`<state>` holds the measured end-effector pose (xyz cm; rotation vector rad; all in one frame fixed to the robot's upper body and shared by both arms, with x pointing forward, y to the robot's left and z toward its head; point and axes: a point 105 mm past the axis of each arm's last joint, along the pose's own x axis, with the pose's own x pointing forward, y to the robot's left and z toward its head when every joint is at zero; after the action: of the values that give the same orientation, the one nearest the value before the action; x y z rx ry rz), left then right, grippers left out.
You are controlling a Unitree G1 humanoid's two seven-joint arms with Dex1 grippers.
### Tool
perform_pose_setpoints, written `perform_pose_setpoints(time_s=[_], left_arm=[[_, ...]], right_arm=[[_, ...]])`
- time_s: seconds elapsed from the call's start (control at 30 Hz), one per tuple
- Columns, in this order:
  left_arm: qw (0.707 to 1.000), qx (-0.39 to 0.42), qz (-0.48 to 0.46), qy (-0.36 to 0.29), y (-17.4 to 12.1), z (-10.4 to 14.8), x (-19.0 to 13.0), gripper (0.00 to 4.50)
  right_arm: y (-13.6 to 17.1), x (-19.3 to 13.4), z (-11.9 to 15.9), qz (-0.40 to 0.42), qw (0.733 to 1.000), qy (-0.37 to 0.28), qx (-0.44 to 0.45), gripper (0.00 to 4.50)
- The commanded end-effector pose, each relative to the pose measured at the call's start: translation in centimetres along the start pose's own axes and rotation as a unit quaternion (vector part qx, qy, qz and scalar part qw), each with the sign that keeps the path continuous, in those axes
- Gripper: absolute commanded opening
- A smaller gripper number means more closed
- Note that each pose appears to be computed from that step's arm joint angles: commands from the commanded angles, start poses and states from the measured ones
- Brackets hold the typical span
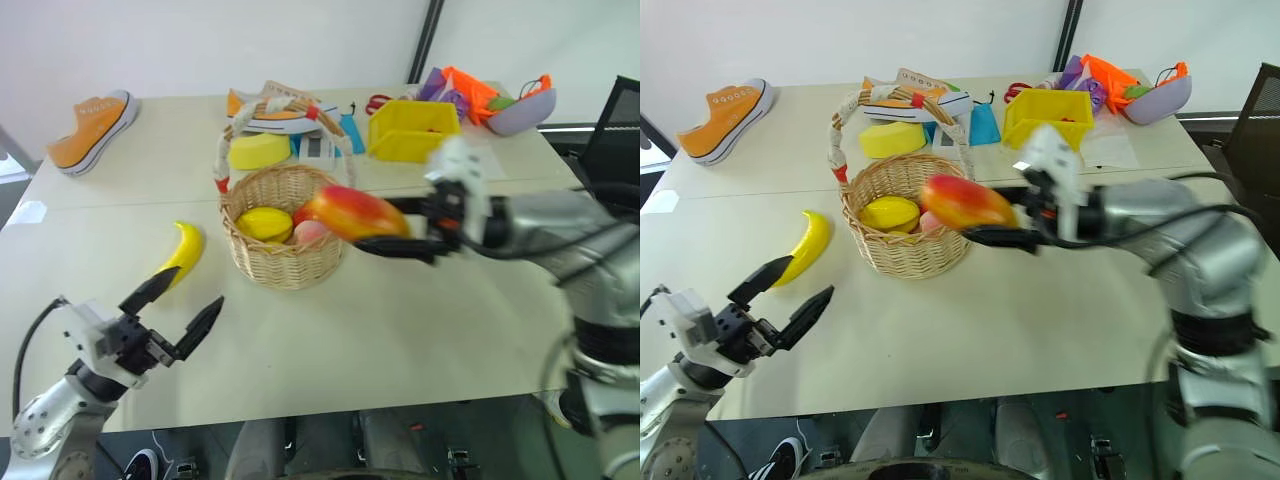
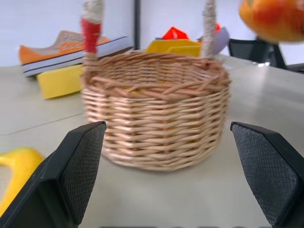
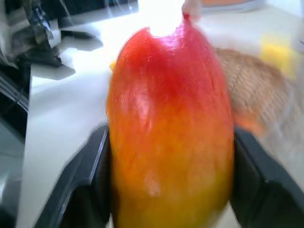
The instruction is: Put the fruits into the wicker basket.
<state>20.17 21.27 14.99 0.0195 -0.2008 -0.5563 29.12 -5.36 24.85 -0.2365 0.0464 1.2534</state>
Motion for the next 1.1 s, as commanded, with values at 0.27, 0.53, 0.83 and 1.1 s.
perform_pose_setpoints(time_s=[0.27,0.53,0.83,1.1], left_arm=[[0.999,0.019,0.028,-0.025,0.2,1.0,-0.1,4.50],[0.997,0.022,0.076,-0.006,1.4,0.6,-0.5,4.50],[0.986,0.047,0.157,0.019,5.9,1.2,-0.5,4.50],[0.976,0.006,0.186,0.111,9.2,-1.2,1.0,4.50]], right_arm=[[-2.1,6.0,0.2,-0.078,0.997,-0.022,-0.010,2.44],[-1.8,5.3,-0.1,-0.064,0.998,-0.021,-0.013,4.41],[0.7,-1.1,0.1,0.034,0.996,-0.044,-0.070,4.41],[3.3,-4.2,-3.0,0.103,0.985,0.023,-0.137,4.41]])
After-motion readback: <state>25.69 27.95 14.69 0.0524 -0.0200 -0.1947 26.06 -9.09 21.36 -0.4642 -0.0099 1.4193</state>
